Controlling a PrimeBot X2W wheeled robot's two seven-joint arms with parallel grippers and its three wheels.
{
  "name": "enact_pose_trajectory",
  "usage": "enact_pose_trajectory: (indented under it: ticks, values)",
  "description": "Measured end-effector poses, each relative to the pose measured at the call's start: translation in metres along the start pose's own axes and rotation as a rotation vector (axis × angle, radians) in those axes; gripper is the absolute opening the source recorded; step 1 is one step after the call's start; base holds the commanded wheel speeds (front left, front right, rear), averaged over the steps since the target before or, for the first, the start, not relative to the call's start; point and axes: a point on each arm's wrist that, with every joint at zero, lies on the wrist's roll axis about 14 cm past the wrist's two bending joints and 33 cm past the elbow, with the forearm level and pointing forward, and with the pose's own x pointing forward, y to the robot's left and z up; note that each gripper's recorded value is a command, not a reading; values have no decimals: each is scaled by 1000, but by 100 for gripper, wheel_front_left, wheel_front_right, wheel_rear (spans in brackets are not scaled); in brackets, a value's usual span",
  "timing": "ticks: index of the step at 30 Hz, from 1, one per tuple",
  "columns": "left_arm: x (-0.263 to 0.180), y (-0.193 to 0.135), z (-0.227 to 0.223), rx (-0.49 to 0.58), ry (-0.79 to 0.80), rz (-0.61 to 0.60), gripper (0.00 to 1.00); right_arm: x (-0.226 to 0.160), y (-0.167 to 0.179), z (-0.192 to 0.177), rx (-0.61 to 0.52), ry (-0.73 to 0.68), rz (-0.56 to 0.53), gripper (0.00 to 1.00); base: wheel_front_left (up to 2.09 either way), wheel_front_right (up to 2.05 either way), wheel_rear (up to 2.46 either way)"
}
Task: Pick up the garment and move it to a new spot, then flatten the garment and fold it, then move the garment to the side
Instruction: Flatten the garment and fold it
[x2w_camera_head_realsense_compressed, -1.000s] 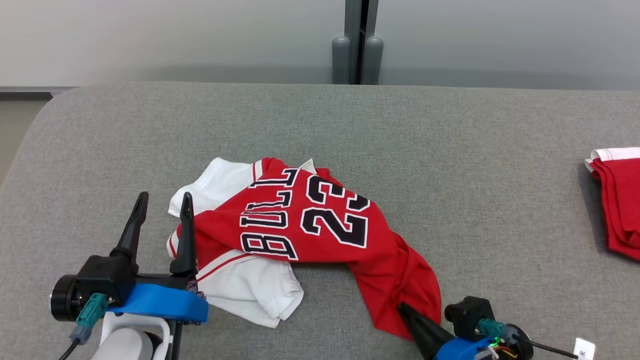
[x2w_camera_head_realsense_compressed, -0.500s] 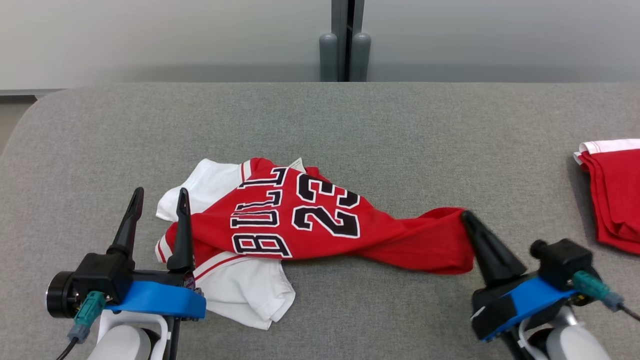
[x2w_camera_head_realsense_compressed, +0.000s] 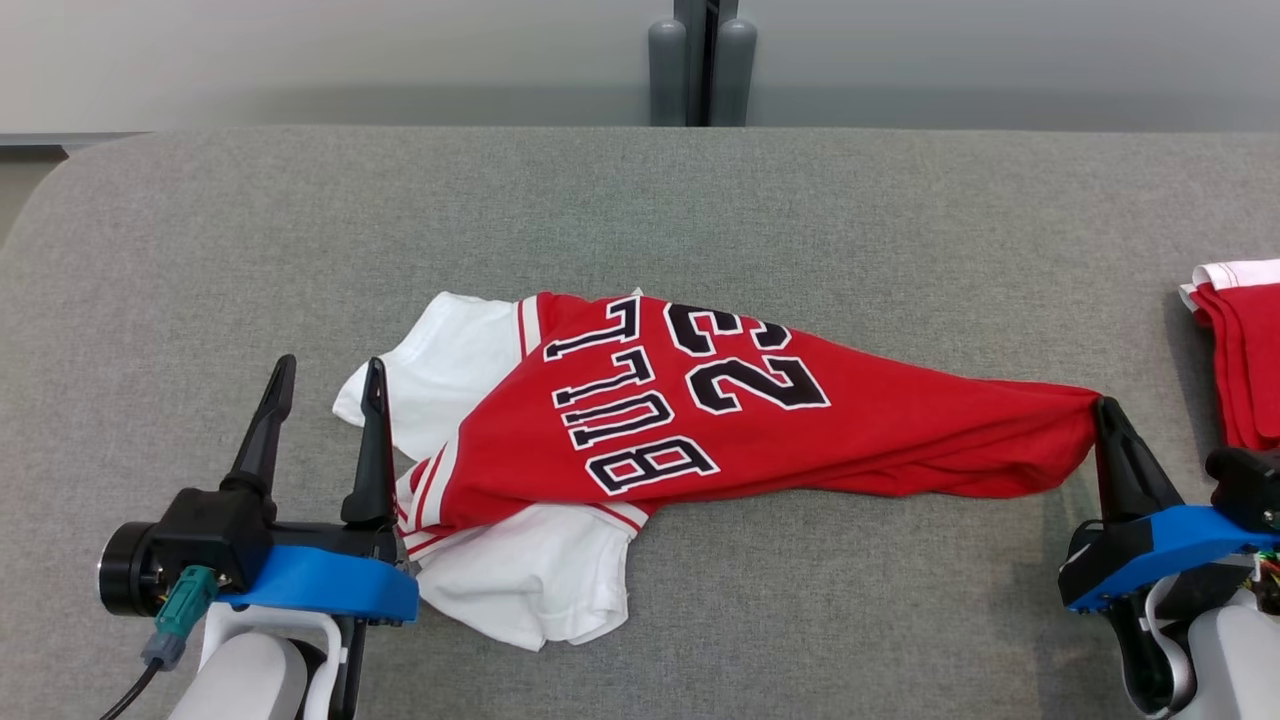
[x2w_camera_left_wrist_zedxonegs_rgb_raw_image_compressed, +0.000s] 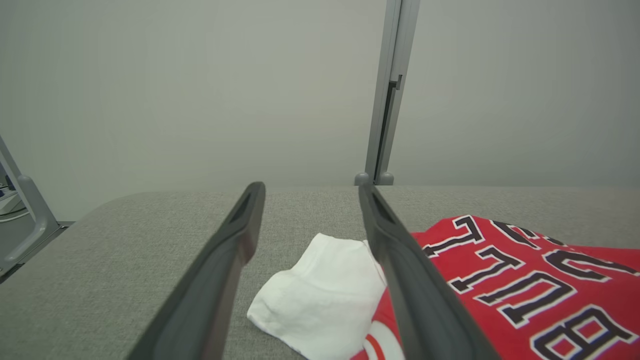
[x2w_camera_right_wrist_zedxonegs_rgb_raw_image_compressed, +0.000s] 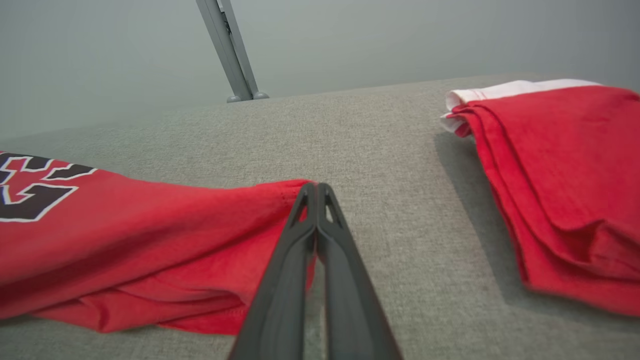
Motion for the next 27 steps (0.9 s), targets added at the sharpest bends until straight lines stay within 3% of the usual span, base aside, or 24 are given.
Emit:
enact_pose_trajectory:
  ticks: [1, 2, 12, 27]
  values:
    - [0, 0, -1, 2, 3, -1, 100, 2, 0, -1, -1, 0, 1, 47, 0, 0, 0]
    - [1, -1, -2, 3, 5, -3, 100, 3, 0, -1, -6, -6, 3, 100, 0, 0, 0]
    - [-5, -4, 3, 4, -6, -7, 100, -20, 2, 45, -129, -194, 14, 100, 0, 0, 0]
    - [-28, -10, 5, 4, 14, -14, 100, -91, 31, 69, -111, -250, 42, 100, 0, 0, 0]
